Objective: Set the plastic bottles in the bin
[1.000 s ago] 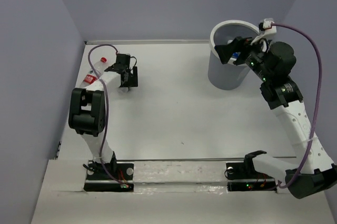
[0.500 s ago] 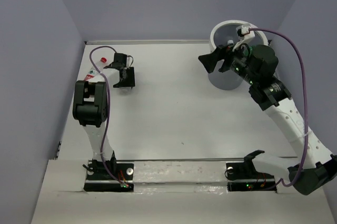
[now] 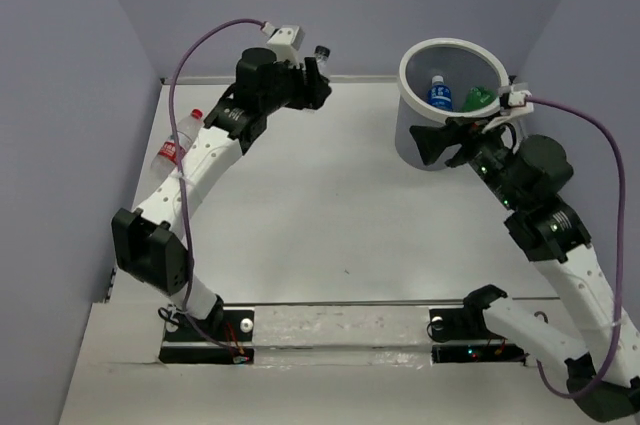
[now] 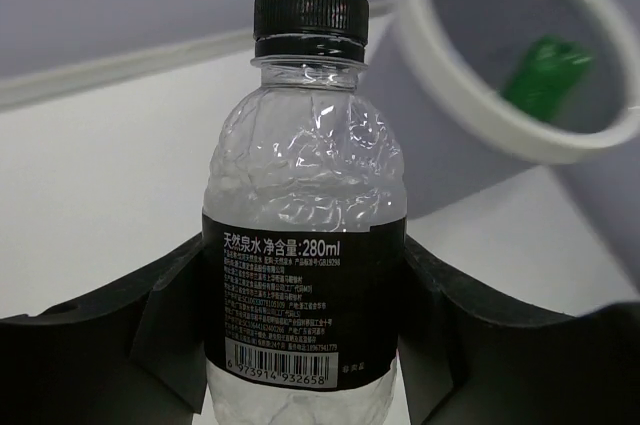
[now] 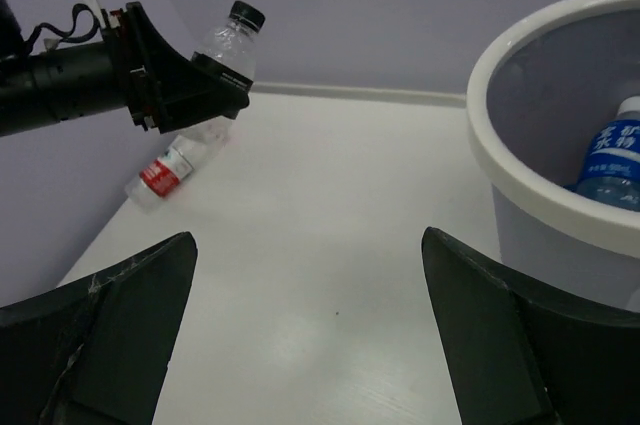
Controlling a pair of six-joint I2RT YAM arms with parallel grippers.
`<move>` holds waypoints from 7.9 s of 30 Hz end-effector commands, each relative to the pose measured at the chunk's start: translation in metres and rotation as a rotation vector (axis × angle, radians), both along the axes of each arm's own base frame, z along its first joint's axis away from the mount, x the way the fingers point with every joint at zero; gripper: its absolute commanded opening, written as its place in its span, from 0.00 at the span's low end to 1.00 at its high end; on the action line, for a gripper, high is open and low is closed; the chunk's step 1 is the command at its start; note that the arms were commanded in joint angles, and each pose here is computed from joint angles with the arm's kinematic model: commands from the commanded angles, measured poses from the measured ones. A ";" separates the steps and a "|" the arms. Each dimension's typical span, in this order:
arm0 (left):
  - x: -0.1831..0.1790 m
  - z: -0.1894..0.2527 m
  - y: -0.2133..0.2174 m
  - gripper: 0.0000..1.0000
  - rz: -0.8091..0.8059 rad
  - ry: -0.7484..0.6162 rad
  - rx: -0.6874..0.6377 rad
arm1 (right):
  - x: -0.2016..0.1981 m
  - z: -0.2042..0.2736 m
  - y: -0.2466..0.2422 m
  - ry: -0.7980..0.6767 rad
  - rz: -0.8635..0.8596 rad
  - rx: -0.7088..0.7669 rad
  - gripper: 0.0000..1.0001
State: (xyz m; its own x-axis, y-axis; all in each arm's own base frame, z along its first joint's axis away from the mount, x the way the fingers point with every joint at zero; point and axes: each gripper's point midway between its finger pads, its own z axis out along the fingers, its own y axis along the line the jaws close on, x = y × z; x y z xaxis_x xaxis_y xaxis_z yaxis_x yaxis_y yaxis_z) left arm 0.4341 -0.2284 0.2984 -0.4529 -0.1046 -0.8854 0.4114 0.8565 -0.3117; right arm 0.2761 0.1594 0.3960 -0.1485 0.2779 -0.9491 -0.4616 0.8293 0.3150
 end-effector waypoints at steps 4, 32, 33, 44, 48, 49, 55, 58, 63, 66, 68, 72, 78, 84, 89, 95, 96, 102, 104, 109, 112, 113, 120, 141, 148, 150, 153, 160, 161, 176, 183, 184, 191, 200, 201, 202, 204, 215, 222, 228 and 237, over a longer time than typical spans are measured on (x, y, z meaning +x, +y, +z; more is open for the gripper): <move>-0.052 0.170 -0.118 0.50 -0.289 -0.329 -0.365 | -0.050 0.071 -0.046 -0.170 -0.119 0.143 1.00; -0.009 0.197 -0.291 0.99 -0.297 -0.536 -0.691 | -0.109 0.091 -0.019 -0.258 0.172 0.175 1.00; -0.012 0.207 -0.286 0.99 -0.297 -0.557 -0.694 | -0.108 0.090 -0.018 -0.255 0.172 0.174 1.00; 0.019 0.249 -0.064 0.99 0.089 -0.658 -0.320 | -0.101 0.078 -0.018 -0.240 0.156 0.156 1.00; 0.036 0.186 0.056 0.99 0.364 -0.555 -0.111 | -0.089 0.056 -0.007 -0.183 0.181 0.136 1.00; 0.041 0.144 0.082 0.99 0.442 -0.470 -0.019 | -0.087 0.052 -0.004 -0.175 0.188 0.130 1.00; 0.030 0.004 0.219 0.99 0.713 -0.136 0.285 | -0.068 0.013 0.015 -0.084 0.234 0.100 1.00; 0.024 -0.039 0.272 0.99 0.782 -0.002 0.386 | -0.065 0.000 0.019 -0.062 0.249 0.097 1.00; 0.023 -0.090 0.326 0.99 0.828 0.141 0.499 | -0.078 0.007 0.016 -0.094 0.268 0.116 1.00; 0.034 -0.102 0.330 0.99 0.784 0.161 0.543 | -0.084 0.013 0.016 -0.114 0.284 0.122 1.00; 0.040 -0.117 0.334 0.99 0.760 0.191 0.596 | -0.085 0.014 0.018 -0.112 0.299 0.119 1.00; 0.053 -0.136 0.339 0.99 0.692 0.268 0.618 | -0.086 0.014 0.022 -0.109 0.322 0.128 1.00; 0.059 -0.182 0.343 0.99 0.634 0.396 0.584 | -0.086 0.019 0.023 -0.121 0.331 0.128 1.00; 0.066 -0.194 0.358 0.99 0.625 0.437 0.528 | -0.084 0.018 0.026 -0.116 0.340 0.127 1.00; 0.065 -0.240 0.344 0.99 0.543 0.537 0.488 | -0.082 0.022 0.028 -0.122 0.346 0.132 1.00; 0.061 -0.277 0.337 0.79 0.515 0.651 0.458 | -0.076 0.019 0.033 -0.099 0.356 0.132 1.00; 0.062 -0.278 0.335 0.76 0.514 0.649 0.449 | -0.074 0.018 0.035 -0.093 0.359 0.130 1.00; 0.083 -0.233 0.316 0.54 0.475 0.502 0.327 | -0.055 0.007 0.047 -0.031 0.373 0.112 1.00; 0.096 -0.174 0.289 0.47 0.415 0.340 0.192 | -0.045 0.002 0.056 -0.008 0.395 0.117 1.00; 0.082 -0.052 0.203 0.44 0.202 0.050 -0.022 | -0.029 -0.002 0.068 0.028 0.414 0.129 0.95; 0.053 0.000 0.133 0.44 0.023 -0.071 -0.091 | -0.021 -0.002 0.079 0.063 0.454 0.109 1.00; 0.040 0.008 0.093 0.44 -0.066 -0.103 -0.103 | -0.014 0.003 0.083 0.063 0.457 0.103 1.00; -0.057 0.051 -0.030 0.45 -0.384 -0.204 -0.218 | 0.012 0.016 0.096 0.078 0.449 0.136 1.00; -0.170 0.061 -0.143 0.45 -0.719 -0.285 -0.225 | 0.038 0.016 0.075 0.026 0.252 0.234 0.92; -0.180 0.081 -0.139 0.47 -0.706 -0.337 -0.265 | 0.037 0.018 0.080 0.035 0.275 0.252 0.67; -0.177 0.091 -0.132 0.49 -0.659 -0.348 -0.271 | 0.036 0.028 0.072 0.003 0.237 0.262 0.44; -0.182 0.107 -0.124 0.58 -0.637 -0.372 -0.286 | 0.033 0.045 0.060 -0.042 0.190 0.263 0.32; -0.189 0.120 -0.103 0.99 -0.572 -0.365 -0.267 | 0.044 0.108 0.028 -0.192 0.012 0.212 0.26; -0.190 0.119 -0.100 0.99 -0.563 -0.357 -0.259 | 0.046 0.115 0.023 -0.214 -0.015 0.204 0.26; -0.202 0.073 0.023 0.99 -0.131 -0.394 -0.059 | 0.156 0.152 -0.129 -0.293 -0.754 -0.136 0.24; -0.187 0.058 0.046 0.99 0.004 -0.419 -0.009 | 0.207 0.102 -0.139 -0.189 -0.783 -0.164 0.25; -0.185 0.052 0.047 0.99 0.008 -0.414 0.009 | 0.212 0.094 -0.136 -0.172 -0.769 -0.148 0.25; -0.177 0.026 0.045 0.99 -0.008 -0.367 0.066 | 0.231 0.035 -0.118 -0.041 -0.701 -0.095 0.93; -0.174 0.027 0.055 0.99 0.051 -0.365 0.068 | 0.171 0.109 -0.131 -0.175 -0.712 -0.034 1.00; -0.173 0.026 0.055 0.99 0.052 -0.364 0.071 | 0.164 0.116 -0.129 -0.190 -0.694 -0.025 1.00; -0.173 0.026 0.055 0.99 0.053 -0.363 0.070 | 0.150 0.126 -0.128 -0.211 -0.673 -0.004 1.00; -0.173 0.027 0.056 0.99 0.056 -0.366 0.066 | 0.134 0.134 -0.114 -0.237 -0.576 0.016 1.00; -0.197 0.083 0.067 0.99 0.024 -0.530 -0.120 | -0.010 0.112 -0.045 -0.332 -0.039 0.248 1.00; -0.240 0.154 0.082 0.99 -0.024 -0.711 -0.316 | -0.123 0.129 -0.043 -0.562 0.126 0.224 1.00; -0.271 0.192 0.095 0.99 -0.057 -0.805 -0.393 | -0.162 0.119 -0.082 -0.610 -0.063 0.234 1.00; -0.277 0.193 0.094 0.99 -0.077 -0.804 -0.413 | -0.167 0.115 -0.093 -0.590 -0.123 0.218 1.00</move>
